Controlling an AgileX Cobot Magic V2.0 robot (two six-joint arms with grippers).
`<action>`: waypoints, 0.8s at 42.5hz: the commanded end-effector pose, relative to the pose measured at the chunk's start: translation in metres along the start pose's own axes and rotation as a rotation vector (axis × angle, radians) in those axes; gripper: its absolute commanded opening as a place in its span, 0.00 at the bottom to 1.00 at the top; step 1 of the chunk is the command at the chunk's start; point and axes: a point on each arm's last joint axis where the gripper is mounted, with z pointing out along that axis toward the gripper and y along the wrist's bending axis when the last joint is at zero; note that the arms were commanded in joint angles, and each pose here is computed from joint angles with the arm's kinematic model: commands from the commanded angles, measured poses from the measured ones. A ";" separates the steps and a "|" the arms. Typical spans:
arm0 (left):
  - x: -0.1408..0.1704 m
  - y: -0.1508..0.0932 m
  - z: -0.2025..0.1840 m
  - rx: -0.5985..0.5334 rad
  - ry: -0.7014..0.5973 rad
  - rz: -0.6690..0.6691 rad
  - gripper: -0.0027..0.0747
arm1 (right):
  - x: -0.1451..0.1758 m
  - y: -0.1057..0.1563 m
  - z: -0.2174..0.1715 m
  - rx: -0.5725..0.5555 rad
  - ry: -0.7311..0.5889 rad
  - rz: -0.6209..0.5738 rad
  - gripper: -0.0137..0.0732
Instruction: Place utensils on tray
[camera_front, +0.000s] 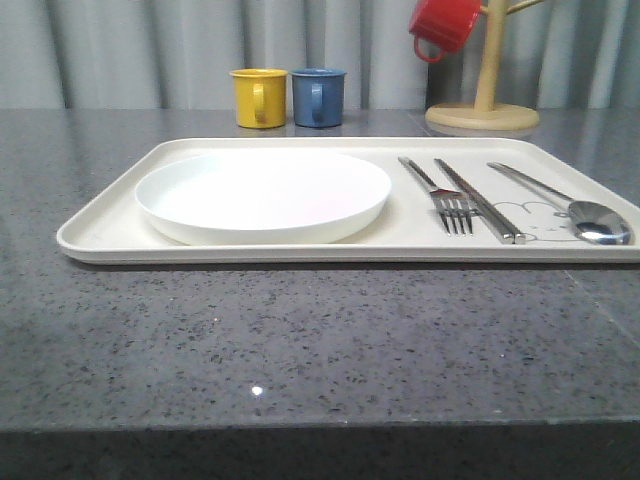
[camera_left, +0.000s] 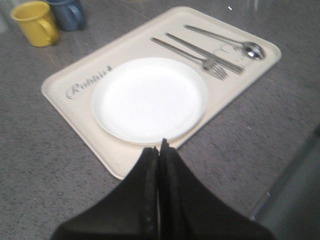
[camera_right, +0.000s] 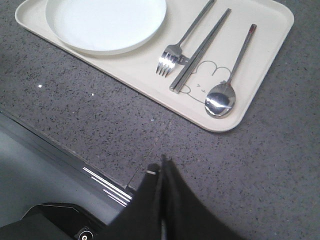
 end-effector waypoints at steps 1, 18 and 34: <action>0.002 0.008 -0.002 -0.090 -0.192 -0.024 0.01 | -0.010 0.000 -0.004 0.008 -0.076 -0.007 0.03; 0.117 0.019 0.007 -0.438 -0.462 -0.171 0.01 | -0.010 0.000 -0.004 0.008 -0.076 -0.007 0.03; 0.158 0.019 0.008 -0.624 -0.515 -0.185 0.01 | -0.010 0.000 -0.004 0.008 -0.076 -0.007 0.03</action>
